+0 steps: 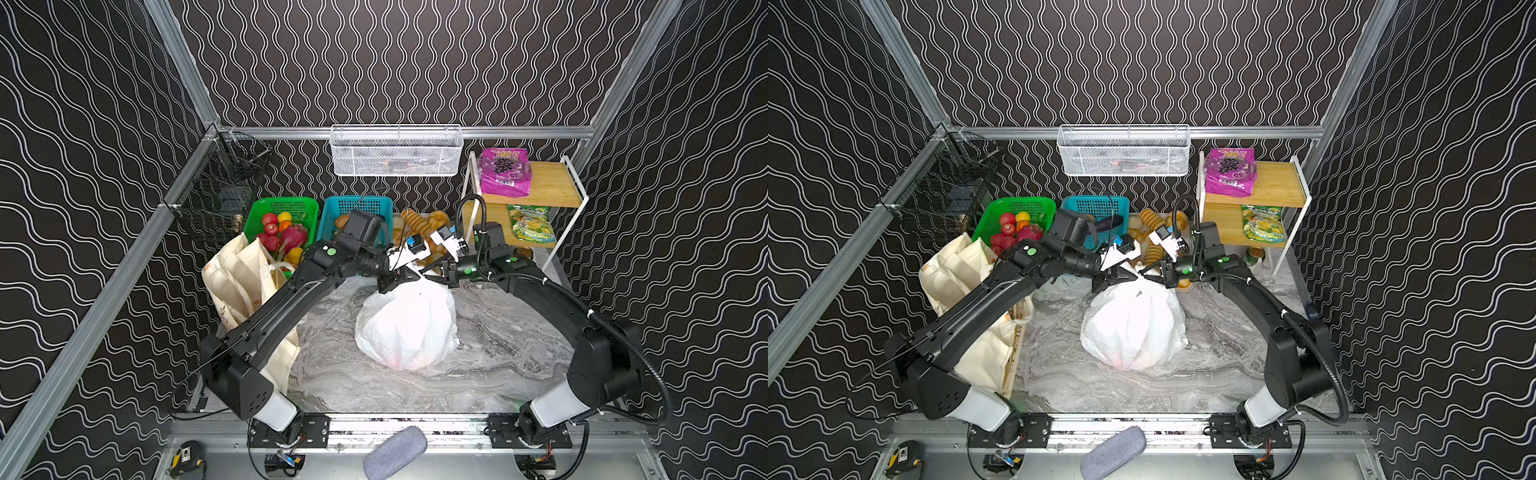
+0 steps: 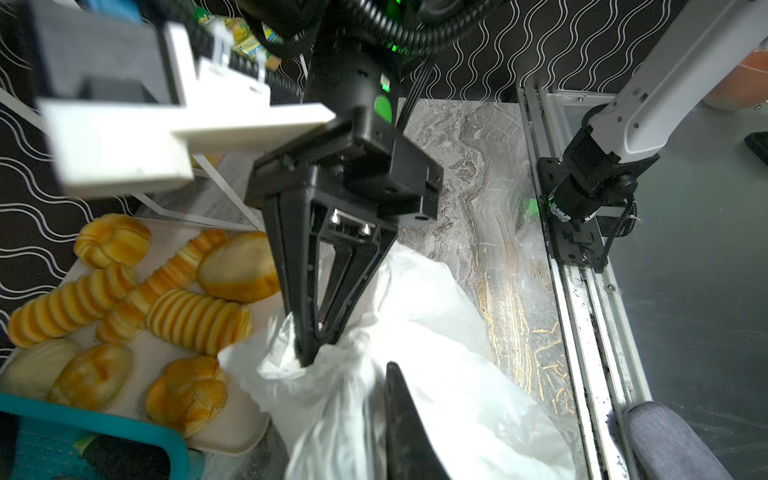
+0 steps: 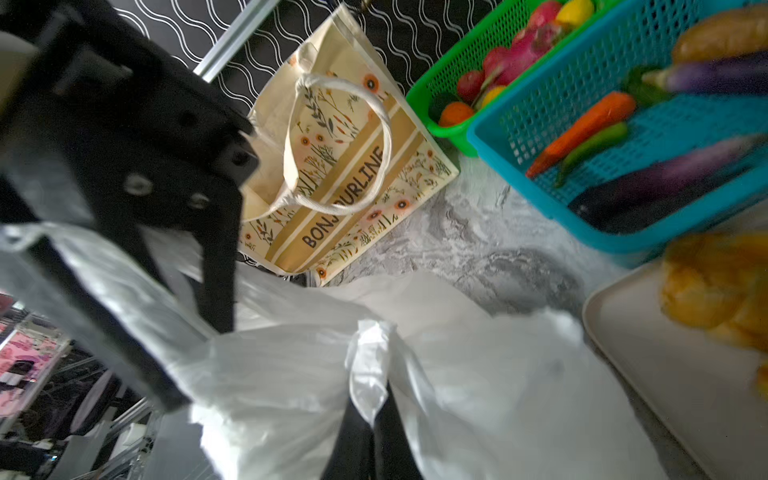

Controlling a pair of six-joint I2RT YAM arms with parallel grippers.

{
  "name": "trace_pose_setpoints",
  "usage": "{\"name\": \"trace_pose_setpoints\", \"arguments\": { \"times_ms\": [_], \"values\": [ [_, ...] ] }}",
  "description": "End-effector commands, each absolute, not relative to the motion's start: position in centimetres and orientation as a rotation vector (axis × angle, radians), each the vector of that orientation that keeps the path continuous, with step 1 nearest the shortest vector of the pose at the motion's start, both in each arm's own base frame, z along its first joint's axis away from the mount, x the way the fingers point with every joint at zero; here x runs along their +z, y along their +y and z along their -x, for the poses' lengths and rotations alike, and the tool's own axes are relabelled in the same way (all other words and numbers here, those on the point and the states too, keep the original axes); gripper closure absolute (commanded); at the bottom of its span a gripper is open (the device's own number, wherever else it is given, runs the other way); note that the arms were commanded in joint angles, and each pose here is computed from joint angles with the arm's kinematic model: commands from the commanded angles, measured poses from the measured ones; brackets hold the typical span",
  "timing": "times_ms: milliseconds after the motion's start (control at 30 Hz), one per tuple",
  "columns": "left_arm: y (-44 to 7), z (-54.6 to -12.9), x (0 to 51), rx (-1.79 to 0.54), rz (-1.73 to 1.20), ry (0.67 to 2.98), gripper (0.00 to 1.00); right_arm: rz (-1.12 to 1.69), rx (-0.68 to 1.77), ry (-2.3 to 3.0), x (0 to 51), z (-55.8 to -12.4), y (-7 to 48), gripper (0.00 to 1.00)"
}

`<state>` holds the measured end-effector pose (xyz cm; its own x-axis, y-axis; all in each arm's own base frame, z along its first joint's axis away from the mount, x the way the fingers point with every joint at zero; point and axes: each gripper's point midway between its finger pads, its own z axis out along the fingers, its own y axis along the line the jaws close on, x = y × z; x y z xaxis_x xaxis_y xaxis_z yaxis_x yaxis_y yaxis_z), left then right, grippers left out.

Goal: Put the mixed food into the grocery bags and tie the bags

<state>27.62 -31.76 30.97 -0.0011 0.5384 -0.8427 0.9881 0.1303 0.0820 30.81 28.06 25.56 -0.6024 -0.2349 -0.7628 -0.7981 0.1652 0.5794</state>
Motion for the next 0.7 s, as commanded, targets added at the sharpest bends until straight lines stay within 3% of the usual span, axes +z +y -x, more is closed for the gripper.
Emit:
{"name": "trace_pose_setpoints", "arguments": {
  "times_ms": [0, 200, 267, 333, 533, 667],
  "values": [
    [-32.3, -28.1, 32.3, -0.736, -1.474, 1.564, 0.83, 1.004, 1.49, 1.952, 25.5, -29.8, 27.9, 0.98],
    [-32.6, -27.7, 31.4, -0.792, -1.506, 1.599, 0.8, 0.994, 1.507, 1.958, 25.8, -30.2, 28.4, 0.98],
    [-32.5, -27.4, 31.4, -0.811, -1.513, 1.61, 0.66, 0.969, 1.468, 1.969, 25.7, -30.7, 28.3, 0.99],
    [-32.5, -27.1, 31.3, -0.825, -1.512, 1.624, 0.58, 0.954, 1.452, 1.945, 26.3, -30.9, 28.2, 1.0],
    [-32.1, -27.0, 31.4, -0.851, -1.476, 1.731, 0.15, 0.921, 1.42, 1.916, 27.6, -31.2, 28.1, 1.0],
    [-31.0, -27.9, 32.2, -0.731, -1.389, 1.73, 0.05, 0.908, 1.408, 1.885, 28.5, -31.2, 28.1, 1.0]
  ]
}}
